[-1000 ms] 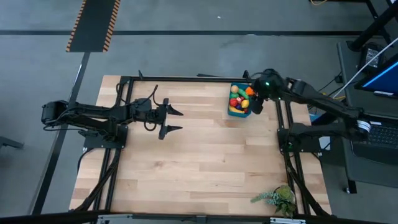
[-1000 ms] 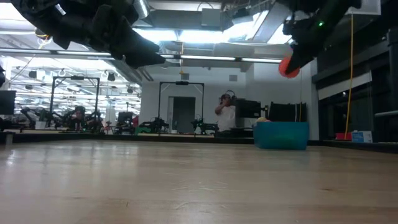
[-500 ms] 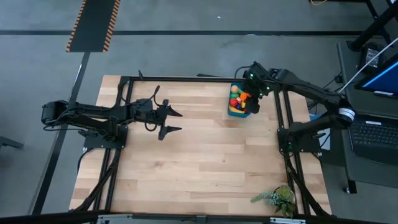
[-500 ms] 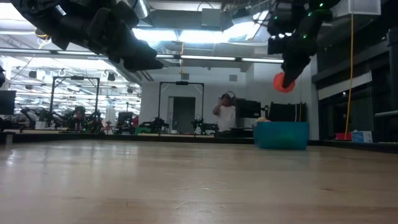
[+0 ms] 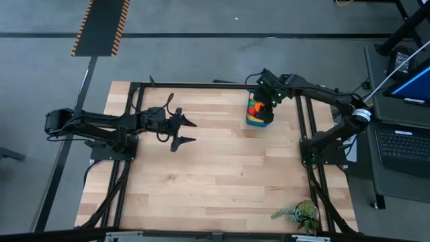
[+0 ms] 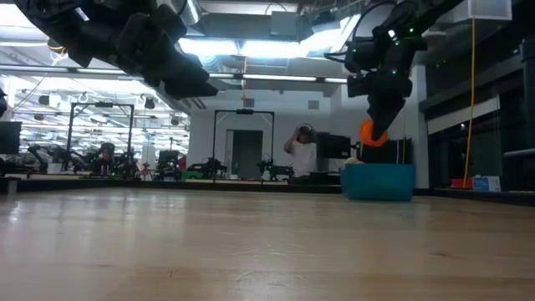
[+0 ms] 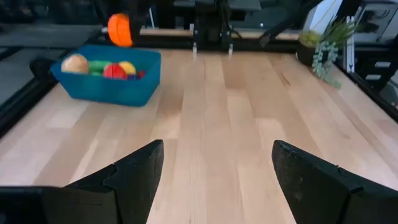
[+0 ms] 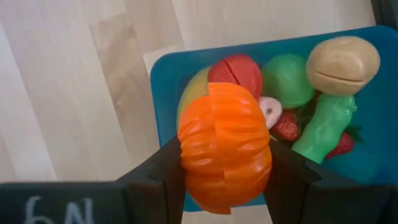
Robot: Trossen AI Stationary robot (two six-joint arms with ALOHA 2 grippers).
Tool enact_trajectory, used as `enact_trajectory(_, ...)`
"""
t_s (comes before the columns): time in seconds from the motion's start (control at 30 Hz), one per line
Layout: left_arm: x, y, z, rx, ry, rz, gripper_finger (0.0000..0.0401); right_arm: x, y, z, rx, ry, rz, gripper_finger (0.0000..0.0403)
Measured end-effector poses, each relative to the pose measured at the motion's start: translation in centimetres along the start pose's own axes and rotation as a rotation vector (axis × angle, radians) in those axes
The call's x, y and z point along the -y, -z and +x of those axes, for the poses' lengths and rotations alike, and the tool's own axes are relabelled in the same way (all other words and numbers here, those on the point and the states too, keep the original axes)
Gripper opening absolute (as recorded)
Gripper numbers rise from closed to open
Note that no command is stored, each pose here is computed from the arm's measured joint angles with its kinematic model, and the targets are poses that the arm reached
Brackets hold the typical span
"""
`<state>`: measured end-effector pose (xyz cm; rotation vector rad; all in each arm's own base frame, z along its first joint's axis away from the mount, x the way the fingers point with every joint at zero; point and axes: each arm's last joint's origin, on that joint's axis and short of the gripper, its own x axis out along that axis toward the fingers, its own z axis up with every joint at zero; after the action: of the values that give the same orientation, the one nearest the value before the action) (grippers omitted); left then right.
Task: Pick and placing Produce into tupperware
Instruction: Put the orange pumpkin into the blue bin
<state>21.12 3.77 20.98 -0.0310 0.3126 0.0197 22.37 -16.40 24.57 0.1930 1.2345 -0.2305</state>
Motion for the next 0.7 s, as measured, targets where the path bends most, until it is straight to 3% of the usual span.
enact_trajectory(0.3, 0.0, 0.3, 0.0, -0.031, 0.001, -0.006, 0.0293, -0.3, 1.7, 2.3, -0.057, -0.020, 0.009, 0.0161)
enact_trajectory(0.7, 0.0, 0.3, 0.0, -0.028, 0.001, -0.005, 0.0293, 0.8, 2.9, 3.8, 0.000, -0.063, 0.054, 0.0161)
